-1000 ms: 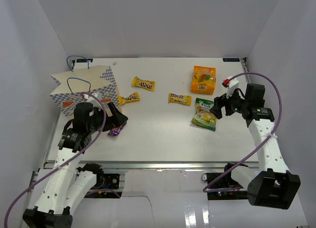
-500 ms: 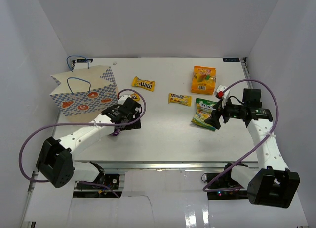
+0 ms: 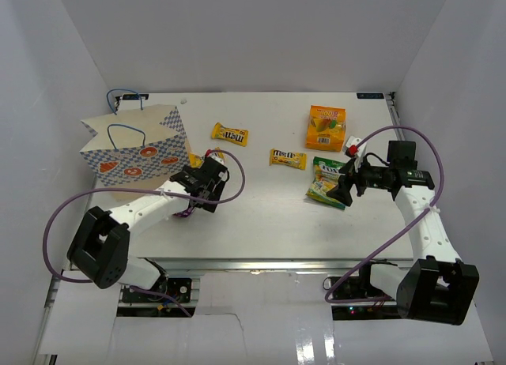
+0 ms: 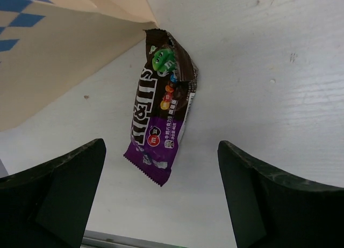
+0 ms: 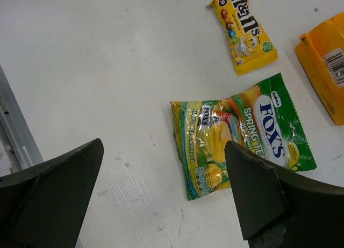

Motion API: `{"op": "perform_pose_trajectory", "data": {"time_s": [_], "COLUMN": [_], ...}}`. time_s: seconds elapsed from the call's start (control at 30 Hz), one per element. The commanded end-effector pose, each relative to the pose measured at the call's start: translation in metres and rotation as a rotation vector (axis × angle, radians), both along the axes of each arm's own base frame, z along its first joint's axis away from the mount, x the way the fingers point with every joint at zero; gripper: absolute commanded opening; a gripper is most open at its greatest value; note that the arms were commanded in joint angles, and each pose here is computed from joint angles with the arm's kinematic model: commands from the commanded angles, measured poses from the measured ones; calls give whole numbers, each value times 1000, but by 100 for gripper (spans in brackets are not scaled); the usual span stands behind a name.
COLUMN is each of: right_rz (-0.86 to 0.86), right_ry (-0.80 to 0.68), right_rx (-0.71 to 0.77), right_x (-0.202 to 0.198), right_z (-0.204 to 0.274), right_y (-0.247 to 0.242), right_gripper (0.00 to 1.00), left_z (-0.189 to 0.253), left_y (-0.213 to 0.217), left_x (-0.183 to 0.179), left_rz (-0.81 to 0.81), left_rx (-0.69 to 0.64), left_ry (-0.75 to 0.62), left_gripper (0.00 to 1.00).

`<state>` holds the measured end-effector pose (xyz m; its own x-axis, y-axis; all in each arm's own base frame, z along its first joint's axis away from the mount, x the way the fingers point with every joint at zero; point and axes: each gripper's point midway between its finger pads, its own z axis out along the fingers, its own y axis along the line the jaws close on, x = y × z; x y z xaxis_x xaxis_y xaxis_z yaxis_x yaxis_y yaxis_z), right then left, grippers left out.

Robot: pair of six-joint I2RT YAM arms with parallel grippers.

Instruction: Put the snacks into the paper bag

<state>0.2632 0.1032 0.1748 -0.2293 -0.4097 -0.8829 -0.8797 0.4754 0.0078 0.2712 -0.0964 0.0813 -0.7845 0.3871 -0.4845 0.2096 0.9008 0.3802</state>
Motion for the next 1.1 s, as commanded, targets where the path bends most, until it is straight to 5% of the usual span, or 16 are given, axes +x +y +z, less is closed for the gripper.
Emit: {"op": "perform_pose_trajectory", "data": {"time_s": [0.0,0.6,0.77,0.87,1.07], "right_rz": [10,-3,-9,-8,-5], "right_ry": [-52,-27,-31,-32,-36], "right_rx": [17,34,35,34,40], "right_x": [8,7,7,7,6], "right_z": [12,7,8,8,10], "right_y": [0,-2,-3,-3,-2], "right_gripper": [100,100,100,100,100], "left_z": [-7,-62,-65,-63,-37], "left_y": [1,11,10,5,-21], "left_x": [11,1,-5,-5,-2], "left_rz": [-170,-356,-373,-379,-434], "left_rx": [43,-107,-127,-158,-266], "left_ry": [5,174,190,186,118], "left_gripper": [95,79,63,37,27]}}
